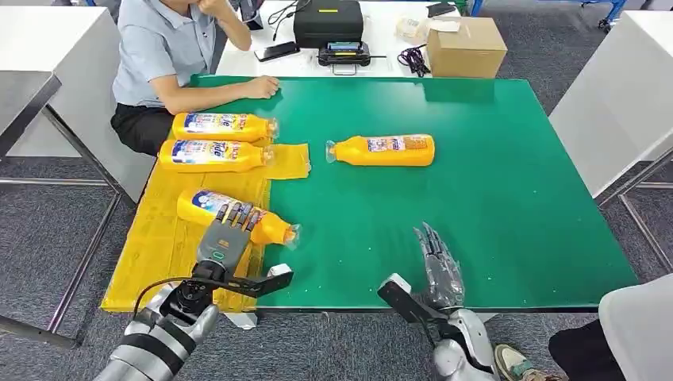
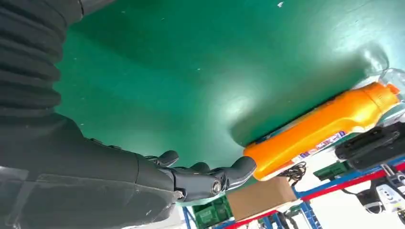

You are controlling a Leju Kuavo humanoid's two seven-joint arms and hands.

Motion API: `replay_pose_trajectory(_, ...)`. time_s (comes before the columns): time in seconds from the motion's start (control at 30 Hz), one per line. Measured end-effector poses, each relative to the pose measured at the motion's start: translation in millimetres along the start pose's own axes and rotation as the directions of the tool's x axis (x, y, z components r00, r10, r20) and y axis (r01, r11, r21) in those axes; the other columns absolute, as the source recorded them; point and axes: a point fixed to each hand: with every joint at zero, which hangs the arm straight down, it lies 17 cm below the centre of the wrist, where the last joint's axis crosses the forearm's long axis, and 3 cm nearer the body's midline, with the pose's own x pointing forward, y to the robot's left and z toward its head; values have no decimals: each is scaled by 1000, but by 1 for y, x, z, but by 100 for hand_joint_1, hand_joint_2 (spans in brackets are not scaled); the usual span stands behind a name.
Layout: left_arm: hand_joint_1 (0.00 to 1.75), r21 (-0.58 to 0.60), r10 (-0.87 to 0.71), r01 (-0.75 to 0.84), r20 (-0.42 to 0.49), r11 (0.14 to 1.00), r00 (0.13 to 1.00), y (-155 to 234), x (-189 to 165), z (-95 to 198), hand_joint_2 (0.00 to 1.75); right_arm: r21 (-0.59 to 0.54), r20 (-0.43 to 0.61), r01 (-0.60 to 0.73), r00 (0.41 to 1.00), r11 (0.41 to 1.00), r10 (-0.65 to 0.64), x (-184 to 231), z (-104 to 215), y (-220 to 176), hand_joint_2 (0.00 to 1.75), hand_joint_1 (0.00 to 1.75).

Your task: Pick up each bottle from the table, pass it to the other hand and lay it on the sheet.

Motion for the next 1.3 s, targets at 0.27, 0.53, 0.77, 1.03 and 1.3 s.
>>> replay_pose_trajectory(0.27, 0, 17, 3, -3, 5, 1000, 1000, 6, 2, 4, 175, -10, -5, 1, 1000, 1000, -1, -1, 2, -3, 175, 0)
replay_pose_trajectory(0.53, 0, 22, -1, 1, 11, 1000, 1000, 7, 3, 5, 175, -10, -5, 1, 1000, 1000, -1, 0, 3, -3, 175, 0)
replay_pose_trajectory(0.77, 0, 21, -1, 0, 13, 1000, 1000, 7, 4, 5, 175, -10, -4, 0, 1000, 1000, 0, 0, 3, -3, 175, 0)
replay_pose_trajectory(1.03, 0, -4, 3, -3, -6, 1000, 1000, 5, -1, 7, 175, -19, -21, -7, 1000, 1000, 7, -5, 8, -7, 175, 0)
replay_pose_trajectory(1.3, 0, 132, 63, -62, 1, 989, 998, 37, 3, 21, 175, -25, -29, -9, 1000, 1000, 8, -6, 15, -9, 175, 0)
